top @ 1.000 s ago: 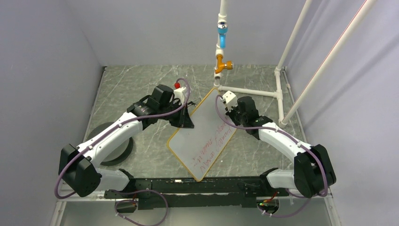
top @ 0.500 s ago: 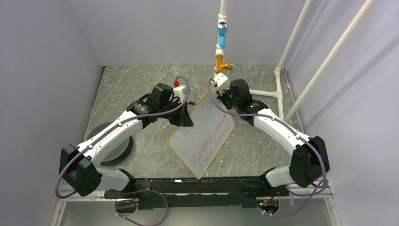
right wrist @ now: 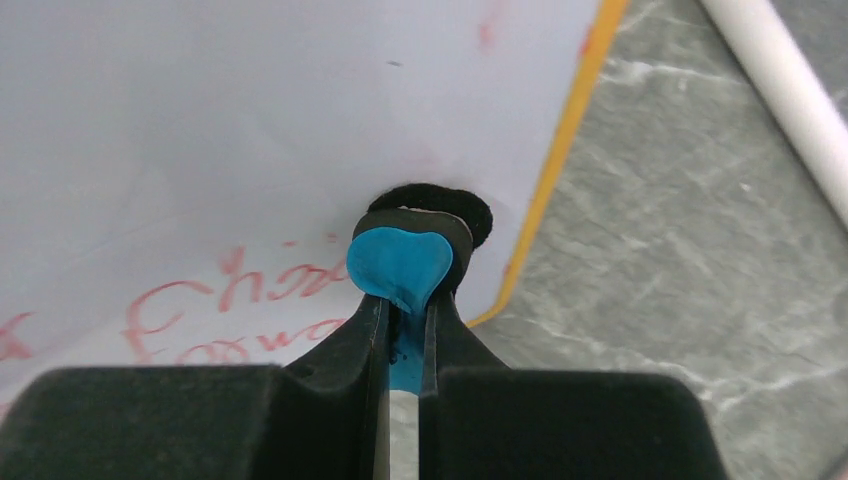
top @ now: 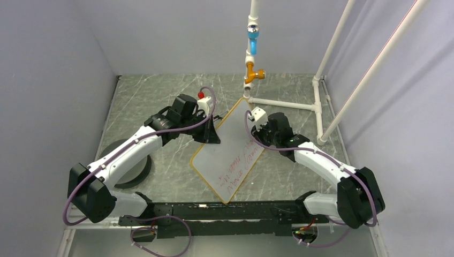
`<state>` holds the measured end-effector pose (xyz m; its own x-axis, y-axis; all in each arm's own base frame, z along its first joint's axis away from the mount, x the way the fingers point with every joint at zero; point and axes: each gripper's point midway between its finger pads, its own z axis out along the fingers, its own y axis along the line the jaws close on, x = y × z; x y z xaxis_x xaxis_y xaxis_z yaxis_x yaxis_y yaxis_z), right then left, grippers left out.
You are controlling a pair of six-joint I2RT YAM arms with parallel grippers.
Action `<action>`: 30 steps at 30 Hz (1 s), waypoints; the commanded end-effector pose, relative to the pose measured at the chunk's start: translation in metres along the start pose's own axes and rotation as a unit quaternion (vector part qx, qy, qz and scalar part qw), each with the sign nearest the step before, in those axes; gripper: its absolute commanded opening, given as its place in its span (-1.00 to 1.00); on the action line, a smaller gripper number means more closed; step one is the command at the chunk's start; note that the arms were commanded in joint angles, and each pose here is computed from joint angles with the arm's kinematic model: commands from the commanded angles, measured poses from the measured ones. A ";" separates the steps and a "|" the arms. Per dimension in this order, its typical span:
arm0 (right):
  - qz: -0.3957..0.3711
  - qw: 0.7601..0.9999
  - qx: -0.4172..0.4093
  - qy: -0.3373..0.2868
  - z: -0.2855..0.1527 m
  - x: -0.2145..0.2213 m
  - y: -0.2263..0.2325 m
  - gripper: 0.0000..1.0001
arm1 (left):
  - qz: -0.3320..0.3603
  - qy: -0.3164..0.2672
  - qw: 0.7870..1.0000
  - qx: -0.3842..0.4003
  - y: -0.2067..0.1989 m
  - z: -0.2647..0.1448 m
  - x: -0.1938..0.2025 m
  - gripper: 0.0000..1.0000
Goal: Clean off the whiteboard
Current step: Erase the whiteboard at the center of the board.
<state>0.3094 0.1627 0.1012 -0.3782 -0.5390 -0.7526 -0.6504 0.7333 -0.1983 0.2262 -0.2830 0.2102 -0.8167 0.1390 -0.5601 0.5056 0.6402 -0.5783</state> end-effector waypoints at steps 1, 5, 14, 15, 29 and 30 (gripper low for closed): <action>0.033 0.981 -0.139 -0.129 -0.022 -0.063 0.050 -1.00 | 0.077 -0.011 0.989 0.122 -0.052 -0.011 -0.008 -1.00; 0.073 0.967 -0.151 -0.191 -0.023 -0.119 0.044 -1.00 | 0.069 -0.011 0.989 0.132 -0.052 -0.011 -0.006 -1.00; 0.190 0.975 -0.017 -0.112 0.013 -0.073 -0.045 -1.00 | 0.062 -0.019 0.989 0.131 -0.046 -0.018 -0.003 -1.00; 0.194 0.976 -0.015 -0.097 0.014 -0.059 -0.046 -1.00 | 0.062 -0.018 0.989 0.132 -0.045 -0.018 -0.002 -1.00; 0.161 0.960 -0.146 -0.179 -0.025 -0.118 0.026 -1.00 | 0.058 -0.015 0.989 0.136 -0.045 -0.013 -0.006 -1.00; 0.164 0.959 -0.144 -0.179 -0.024 -0.123 0.023 -1.00 | 0.058 -0.016 0.989 0.137 -0.045 -0.014 -0.006 -1.00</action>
<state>0.3167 0.2115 0.1624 -0.4295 -0.1559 -0.8895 -0.6613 0.7251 0.1921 0.2221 -0.2808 0.2066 -0.8356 0.1213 -0.5358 0.4937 0.5935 -0.6356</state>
